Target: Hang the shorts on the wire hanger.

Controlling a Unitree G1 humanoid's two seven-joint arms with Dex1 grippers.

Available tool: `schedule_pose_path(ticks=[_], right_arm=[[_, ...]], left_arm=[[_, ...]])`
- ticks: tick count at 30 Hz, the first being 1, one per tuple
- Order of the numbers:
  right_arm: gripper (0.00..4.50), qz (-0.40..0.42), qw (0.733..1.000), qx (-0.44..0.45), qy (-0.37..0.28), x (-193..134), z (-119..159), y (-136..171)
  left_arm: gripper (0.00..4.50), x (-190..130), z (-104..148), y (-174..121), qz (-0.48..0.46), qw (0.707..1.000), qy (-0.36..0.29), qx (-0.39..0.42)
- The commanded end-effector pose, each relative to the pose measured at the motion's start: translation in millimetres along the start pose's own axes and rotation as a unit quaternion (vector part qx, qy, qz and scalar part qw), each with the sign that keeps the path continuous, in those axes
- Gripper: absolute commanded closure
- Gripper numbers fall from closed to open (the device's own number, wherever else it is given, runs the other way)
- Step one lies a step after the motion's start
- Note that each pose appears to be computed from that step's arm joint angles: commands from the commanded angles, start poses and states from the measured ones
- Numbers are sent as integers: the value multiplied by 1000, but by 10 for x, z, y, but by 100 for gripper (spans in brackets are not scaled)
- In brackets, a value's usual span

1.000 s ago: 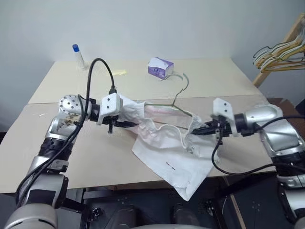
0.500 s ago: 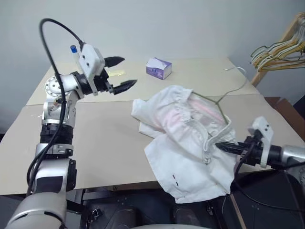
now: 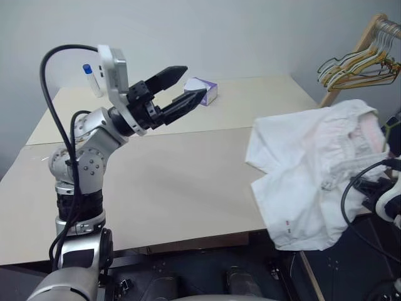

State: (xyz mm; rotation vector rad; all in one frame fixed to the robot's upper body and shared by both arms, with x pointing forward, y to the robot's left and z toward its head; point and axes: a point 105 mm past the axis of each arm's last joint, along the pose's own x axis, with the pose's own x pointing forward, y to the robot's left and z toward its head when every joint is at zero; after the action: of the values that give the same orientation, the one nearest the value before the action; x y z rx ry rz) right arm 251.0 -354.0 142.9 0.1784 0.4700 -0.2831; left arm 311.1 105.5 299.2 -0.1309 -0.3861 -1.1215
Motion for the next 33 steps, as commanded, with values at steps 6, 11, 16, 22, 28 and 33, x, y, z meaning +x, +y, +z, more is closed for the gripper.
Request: schedule_pose_path(ticks=[6, 11, 16, 22, 28, 33], right_arm=[[450, -156, 980, 54, -113, -123, 674, -402], [450, -201, 960, 145, -132, -106, 897, -624], [450, -229, 943, 194, -141, -84, 1033, -852], [450, -246, 932, 231, -132, 3, 1004, -1053], [450, -251, 928, 261, -86, 143, 748, -1061], [450, -257, 928, 258, -81, 178, 645, -1080]], left_arm=[[4, -69, 115, -77, -4, 1000, -6, 26], [4, -66, 113, -92, -8, 1000, -5, 28], [4, -63, 77, -141, -20, 999, 8, 37], [4, -64, 69, -159, -24, 999, 12, 42], [4, -74, 60, -186, -30, 998, 19, 45], [4, -72, 56, -201, -34, 998, 23, 46]])
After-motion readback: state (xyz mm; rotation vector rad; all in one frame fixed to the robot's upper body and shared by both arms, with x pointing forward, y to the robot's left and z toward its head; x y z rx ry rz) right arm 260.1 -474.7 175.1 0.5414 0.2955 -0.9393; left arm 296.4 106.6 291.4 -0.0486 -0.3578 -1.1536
